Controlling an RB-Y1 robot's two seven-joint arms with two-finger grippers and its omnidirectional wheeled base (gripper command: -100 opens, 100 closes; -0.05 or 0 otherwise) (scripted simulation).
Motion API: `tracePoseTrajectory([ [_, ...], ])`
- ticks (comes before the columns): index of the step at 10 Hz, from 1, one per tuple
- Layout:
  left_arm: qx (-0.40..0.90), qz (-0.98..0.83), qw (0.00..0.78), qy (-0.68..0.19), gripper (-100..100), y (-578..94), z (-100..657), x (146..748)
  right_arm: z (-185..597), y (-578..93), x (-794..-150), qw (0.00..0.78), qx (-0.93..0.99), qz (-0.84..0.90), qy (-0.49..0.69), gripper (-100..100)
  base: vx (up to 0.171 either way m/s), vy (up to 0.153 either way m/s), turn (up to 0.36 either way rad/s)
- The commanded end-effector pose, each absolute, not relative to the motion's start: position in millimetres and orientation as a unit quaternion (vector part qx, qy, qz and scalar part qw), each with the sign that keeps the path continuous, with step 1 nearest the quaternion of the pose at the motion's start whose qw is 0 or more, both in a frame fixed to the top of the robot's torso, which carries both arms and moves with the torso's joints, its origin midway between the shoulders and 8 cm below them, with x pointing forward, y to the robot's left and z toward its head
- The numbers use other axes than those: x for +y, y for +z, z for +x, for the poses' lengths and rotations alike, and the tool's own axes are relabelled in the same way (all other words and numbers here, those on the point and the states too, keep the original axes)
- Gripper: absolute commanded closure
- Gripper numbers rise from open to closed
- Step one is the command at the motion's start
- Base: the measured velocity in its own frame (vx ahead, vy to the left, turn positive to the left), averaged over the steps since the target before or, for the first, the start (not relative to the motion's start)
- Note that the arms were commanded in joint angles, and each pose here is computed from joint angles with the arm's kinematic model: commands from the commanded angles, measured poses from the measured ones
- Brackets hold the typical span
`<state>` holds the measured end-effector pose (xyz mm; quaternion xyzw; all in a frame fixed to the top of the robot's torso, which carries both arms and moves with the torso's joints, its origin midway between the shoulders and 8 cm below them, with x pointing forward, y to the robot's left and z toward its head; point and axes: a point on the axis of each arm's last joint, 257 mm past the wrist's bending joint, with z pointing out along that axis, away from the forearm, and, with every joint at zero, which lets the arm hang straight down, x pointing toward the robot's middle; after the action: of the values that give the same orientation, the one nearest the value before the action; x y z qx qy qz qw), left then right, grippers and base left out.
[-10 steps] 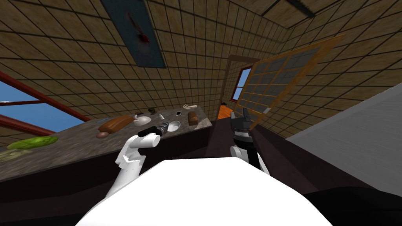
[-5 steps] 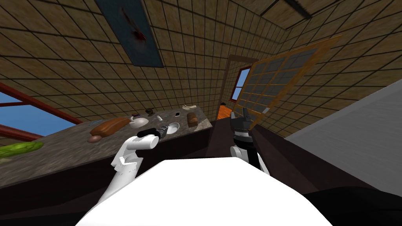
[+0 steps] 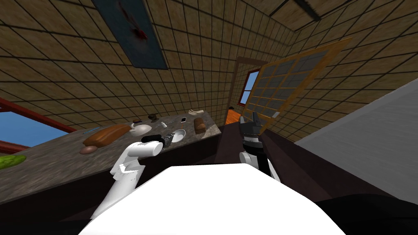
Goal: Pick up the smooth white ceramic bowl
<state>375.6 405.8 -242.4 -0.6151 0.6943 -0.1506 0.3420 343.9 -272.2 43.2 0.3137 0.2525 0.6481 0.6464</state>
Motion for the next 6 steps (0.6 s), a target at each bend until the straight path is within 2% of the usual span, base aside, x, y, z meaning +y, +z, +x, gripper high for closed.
tracePoseTrajectory([
  [1, 0.700, -0.624, 0.320, -0.134, -100, -252.1, 363.7, 408.9, 343.9, 43.2, -272.2, 0.646, 0.252, 0.314, 0.648, 0, 0.062, 0.026, -0.041],
  [6, 0.716, -0.646, 0.251, -0.082, -100, -285.6, 319.9, 415.3, 343.9, 43.2, -272.2, 0.646, 0.252, 0.314, 0.648, 0, 0.069, 0.026, -0.045],
])
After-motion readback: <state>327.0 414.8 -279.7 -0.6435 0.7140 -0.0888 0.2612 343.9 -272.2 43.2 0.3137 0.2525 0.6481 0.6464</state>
